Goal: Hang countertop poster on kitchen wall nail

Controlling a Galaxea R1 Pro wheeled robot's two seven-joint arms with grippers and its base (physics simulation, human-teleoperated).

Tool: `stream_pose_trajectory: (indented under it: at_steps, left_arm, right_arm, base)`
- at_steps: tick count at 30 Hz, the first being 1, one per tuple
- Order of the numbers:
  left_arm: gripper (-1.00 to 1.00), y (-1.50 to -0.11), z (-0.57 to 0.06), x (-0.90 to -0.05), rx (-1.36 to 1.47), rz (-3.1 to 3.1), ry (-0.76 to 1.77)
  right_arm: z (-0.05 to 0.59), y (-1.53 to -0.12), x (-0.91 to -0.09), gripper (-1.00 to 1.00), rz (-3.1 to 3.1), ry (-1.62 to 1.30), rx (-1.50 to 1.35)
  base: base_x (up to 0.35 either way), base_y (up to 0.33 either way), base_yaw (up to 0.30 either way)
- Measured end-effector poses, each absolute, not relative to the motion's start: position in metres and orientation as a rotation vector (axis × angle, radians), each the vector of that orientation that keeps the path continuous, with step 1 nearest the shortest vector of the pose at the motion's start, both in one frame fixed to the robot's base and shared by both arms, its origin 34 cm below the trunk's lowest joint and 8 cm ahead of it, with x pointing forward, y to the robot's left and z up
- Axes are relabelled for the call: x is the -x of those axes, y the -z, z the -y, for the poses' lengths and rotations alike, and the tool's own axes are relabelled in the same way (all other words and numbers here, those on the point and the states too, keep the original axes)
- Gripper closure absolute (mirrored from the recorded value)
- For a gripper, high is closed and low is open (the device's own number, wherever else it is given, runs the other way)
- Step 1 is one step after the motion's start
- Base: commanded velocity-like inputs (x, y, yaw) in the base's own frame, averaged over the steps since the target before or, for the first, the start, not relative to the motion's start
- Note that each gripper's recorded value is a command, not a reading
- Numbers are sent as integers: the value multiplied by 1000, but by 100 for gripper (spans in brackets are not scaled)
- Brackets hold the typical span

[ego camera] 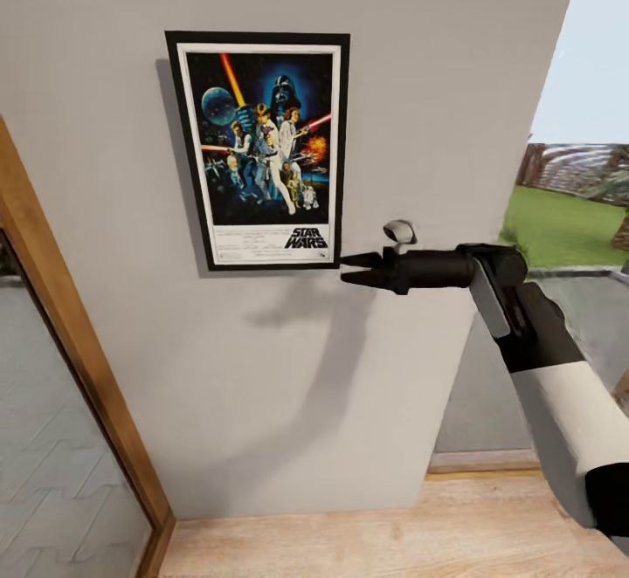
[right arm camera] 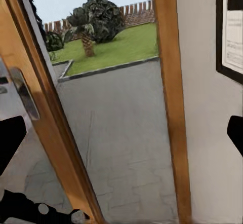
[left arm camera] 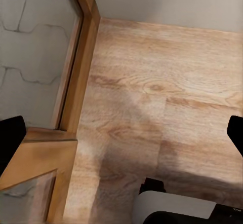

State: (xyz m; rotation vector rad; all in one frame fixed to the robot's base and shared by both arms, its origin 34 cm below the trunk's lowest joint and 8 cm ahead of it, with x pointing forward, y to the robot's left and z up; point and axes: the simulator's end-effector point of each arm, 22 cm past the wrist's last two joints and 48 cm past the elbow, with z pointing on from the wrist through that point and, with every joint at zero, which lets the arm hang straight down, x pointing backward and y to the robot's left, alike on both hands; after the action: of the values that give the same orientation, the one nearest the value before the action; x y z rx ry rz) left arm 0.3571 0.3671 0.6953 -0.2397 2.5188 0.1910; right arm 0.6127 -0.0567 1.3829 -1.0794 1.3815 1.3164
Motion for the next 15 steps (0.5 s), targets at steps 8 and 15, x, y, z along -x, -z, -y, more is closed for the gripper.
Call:
stream_pose_trajectory:
  at_steps: [8, 15]
  left_arm:
    - [-100, -696, -369, -357, 241, -2518, -192]
    - [-100, -697, -377, -356, 245, -2517, -207]
  right_arm:
    - [68, -1208, -565, -100, -1473, -1401, 972]
    - [88, -1056, -500, -100, -1618, -1455, 802]
  base:
    - [-8, 0, 0]
    - [0, 0, 0]
